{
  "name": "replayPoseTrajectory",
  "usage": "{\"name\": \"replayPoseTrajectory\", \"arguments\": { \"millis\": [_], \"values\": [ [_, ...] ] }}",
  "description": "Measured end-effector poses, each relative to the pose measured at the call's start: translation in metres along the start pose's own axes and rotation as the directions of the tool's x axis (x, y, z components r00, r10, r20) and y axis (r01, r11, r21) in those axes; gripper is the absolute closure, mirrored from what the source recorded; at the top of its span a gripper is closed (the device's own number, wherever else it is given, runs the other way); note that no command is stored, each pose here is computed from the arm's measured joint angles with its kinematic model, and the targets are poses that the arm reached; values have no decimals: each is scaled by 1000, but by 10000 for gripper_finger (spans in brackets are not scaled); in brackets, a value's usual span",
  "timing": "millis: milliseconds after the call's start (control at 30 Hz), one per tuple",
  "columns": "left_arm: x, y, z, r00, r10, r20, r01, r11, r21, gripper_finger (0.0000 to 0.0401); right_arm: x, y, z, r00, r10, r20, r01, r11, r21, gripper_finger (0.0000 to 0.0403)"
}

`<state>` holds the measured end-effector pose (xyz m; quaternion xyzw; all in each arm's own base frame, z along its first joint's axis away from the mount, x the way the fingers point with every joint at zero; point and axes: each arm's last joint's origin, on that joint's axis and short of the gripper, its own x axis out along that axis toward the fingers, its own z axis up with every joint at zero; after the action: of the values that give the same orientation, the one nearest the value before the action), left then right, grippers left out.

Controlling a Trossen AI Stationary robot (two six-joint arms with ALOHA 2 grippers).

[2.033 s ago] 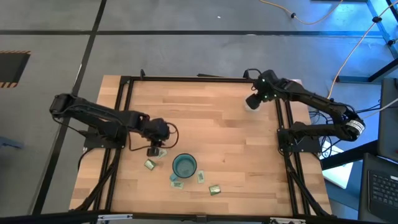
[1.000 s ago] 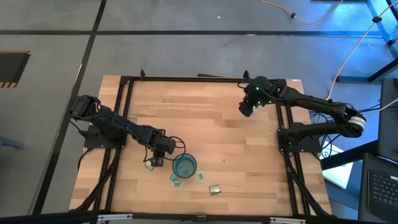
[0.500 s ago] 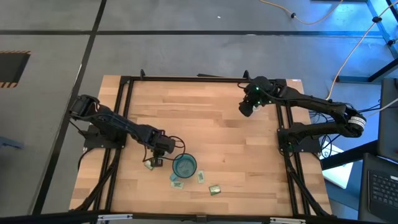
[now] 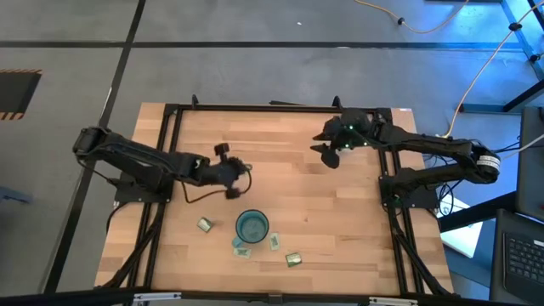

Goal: Pick and place items into bin
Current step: Put the stevia packet into the transparent bin

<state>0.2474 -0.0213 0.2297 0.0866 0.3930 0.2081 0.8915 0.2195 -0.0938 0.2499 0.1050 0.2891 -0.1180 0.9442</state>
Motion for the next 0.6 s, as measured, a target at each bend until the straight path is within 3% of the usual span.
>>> {"name": "replayPoseTrajectory", "arguments": {
  "millis": [100, 333, 433, 600],
  "values": [
    [1, 7, 19, 986, 60, 154, -57, 998, -26, 398, 1, 13, 9, 994, 49, 97, -38, 993, -115, 214],
    [22, 14, 44, 931, 142, 336, -149, 989, -5, 398, 1, 47, 22, 956, 175, 237, -85, 934, -347, 214],
    [32, 14, 52, 900, 172, 402, -181, 983, -16, 398, 4, 57, 26, 941, 176, 291, -61, 929, -365, 214],
    [46, 11, 63, 839, 213, 501, -225, 974, -37, 398, 21, 67, 27, 934, 90, 346, 10, 961, -276, 214]
  ]
}}
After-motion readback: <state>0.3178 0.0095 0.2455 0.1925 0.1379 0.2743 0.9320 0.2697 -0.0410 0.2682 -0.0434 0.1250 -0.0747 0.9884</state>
